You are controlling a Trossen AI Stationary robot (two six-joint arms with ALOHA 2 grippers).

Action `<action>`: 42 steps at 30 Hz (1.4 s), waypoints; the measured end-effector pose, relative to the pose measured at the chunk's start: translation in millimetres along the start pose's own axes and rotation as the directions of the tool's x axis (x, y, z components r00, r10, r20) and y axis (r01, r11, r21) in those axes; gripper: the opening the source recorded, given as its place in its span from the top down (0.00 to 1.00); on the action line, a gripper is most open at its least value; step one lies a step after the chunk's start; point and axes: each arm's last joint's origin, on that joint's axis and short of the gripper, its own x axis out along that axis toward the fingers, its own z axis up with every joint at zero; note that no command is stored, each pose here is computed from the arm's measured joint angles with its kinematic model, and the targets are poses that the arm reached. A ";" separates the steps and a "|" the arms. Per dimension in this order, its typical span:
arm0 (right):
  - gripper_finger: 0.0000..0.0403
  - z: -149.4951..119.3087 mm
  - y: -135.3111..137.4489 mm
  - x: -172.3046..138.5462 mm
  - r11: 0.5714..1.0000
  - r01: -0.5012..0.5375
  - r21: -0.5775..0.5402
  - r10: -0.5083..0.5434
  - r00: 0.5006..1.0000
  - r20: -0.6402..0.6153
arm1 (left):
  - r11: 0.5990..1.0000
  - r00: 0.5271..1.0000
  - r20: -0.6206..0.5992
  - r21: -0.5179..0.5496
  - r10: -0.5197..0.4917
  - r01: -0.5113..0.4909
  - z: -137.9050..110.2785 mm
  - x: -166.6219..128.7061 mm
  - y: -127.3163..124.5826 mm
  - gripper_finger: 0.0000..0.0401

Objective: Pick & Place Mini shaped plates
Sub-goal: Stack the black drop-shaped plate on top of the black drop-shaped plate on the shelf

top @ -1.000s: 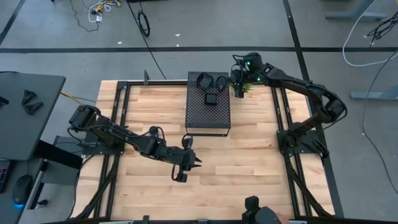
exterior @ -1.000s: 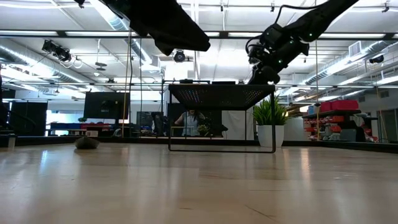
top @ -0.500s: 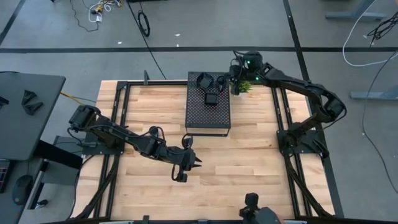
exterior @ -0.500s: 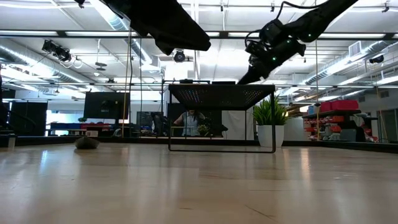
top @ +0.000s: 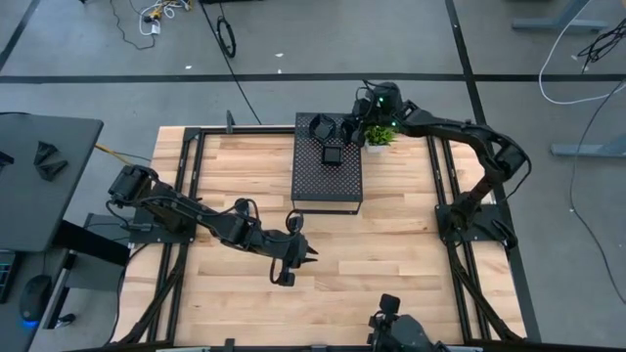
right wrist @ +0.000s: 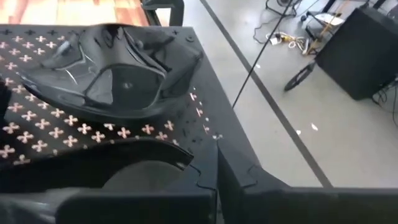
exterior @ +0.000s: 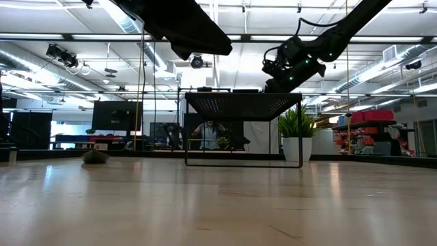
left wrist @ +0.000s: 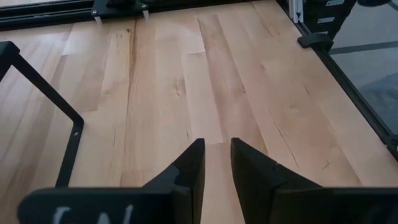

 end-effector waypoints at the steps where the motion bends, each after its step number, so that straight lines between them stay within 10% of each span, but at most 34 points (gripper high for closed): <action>1: 0.99 -0.6 0.1 0.3 1.000 0.001 0.001 -0.001 1.000 -0.005 | 1.000 1.000 0.000 0.000 0.000 0.000 0.0 0.0 0.0 0.80; 13: 0.98 30.4 7.7 -38.3 0.999 0.027 -0.030 -0.024 0.995 0.099 | 1.000 1.000 0.000 -0.001 0.000 0.000 0.0 0.0 -0.1 0.80; 21: 0.99 64.2 73.3 -90.5 0.987 -0.114 -0.112 0.136 0.967 0.217 | 0.974 0.983 -0.093 -0.151 0.157 -0.170 -1.2 -20.7 8.5 0.80; 32: 1.00 -9.8 229.8 -132.2 0.858 -0.482 -0.177 0.513 0.805 0.298 | 0.754 0.712 -0.554 -0.212 0.431 -0.621 -38.2 -92.7 33.5 0.80; 37: 1.00 -58.7 273.8 -144.9 0.808 -0.565 -0.170 0.585 0.732 0.348 | 0.775 0.602 -0.728 -0.158 0.328 -0.612 -69.0 -98.6 35.7 0.75; 42: 1.00 -84.5 289.1 -155.9 0.809 -0.578 -0.107 0.569 0.724 0.391 | 0.878 0.557 -0.770 0.006 0.310 -0.479 -108.7 -92.2 39.0 0.61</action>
